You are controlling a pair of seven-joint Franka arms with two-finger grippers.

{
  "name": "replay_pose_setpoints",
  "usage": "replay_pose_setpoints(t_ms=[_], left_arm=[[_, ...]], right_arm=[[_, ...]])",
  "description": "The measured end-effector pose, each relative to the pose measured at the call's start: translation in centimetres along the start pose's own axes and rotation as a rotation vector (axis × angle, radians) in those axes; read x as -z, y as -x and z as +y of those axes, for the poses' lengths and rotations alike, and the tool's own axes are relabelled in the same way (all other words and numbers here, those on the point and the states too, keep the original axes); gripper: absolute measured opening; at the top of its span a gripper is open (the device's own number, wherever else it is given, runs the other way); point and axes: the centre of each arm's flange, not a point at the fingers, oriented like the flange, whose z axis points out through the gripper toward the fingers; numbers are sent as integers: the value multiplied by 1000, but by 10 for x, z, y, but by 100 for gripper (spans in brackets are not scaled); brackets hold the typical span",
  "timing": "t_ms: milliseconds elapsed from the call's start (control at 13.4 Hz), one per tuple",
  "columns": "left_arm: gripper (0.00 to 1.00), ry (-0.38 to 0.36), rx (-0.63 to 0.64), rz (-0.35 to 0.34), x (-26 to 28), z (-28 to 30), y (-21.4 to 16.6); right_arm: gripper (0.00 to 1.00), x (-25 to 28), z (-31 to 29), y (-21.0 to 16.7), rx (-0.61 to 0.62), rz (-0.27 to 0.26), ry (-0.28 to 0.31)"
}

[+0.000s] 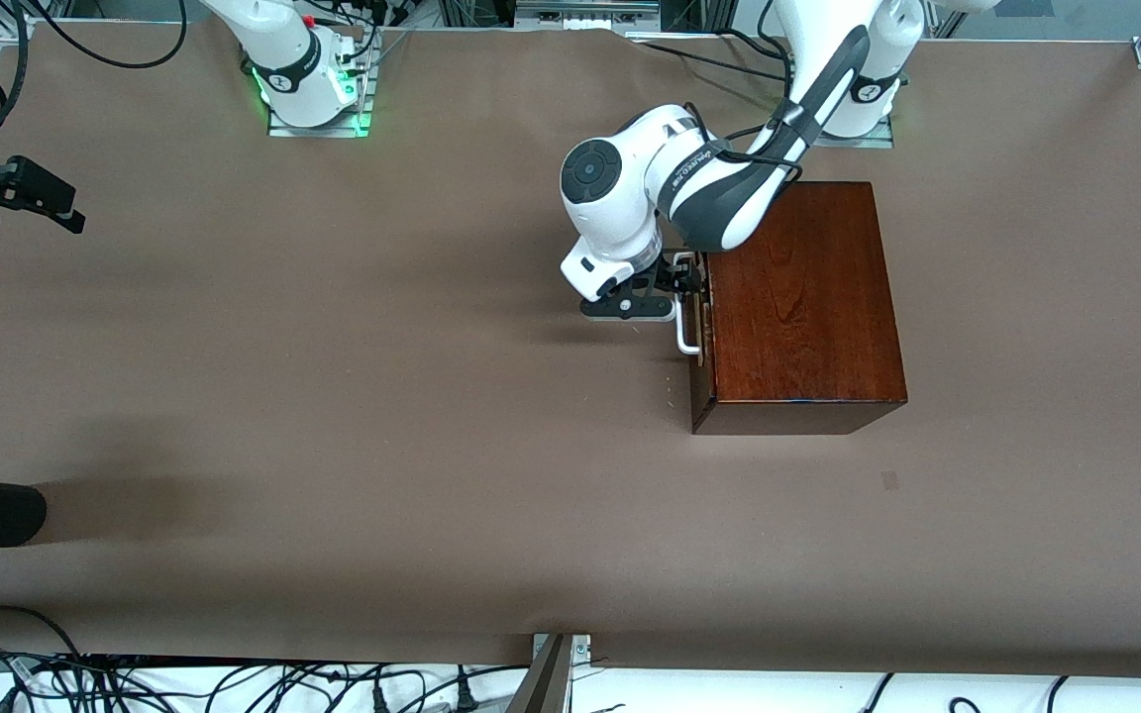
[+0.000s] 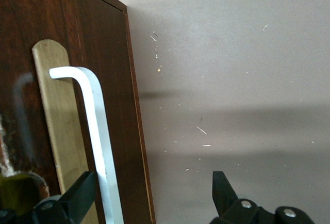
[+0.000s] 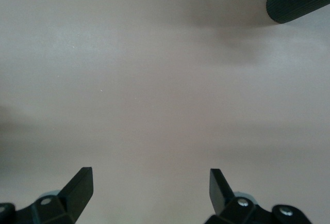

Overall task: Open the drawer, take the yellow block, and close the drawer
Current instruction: 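Close the left gripper around the white drawer handle, then pull the drawer out of the box by its handle with the left gripper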

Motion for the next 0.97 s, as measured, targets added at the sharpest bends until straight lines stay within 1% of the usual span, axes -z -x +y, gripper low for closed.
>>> replay_pose_setpoints(t_ms=[149, 299, 672, 970], left_arm=[[100, -16, -1, 15, -2, -4, -4], [100, -17, 9, 16, -4, -6, -6], [100, 2, 81, 15, -20, 3, -9], [100, 15, 104, 10, -23, 6, -9]], right_arm=[[100, 0, 0, 0, 0, 0, 0], [100, 0, 0, 0, 0, 0, 0], [100, -1, 0, 0, 0, -1, 0], [100, -1, 0, 0, 1, -2, 0]])
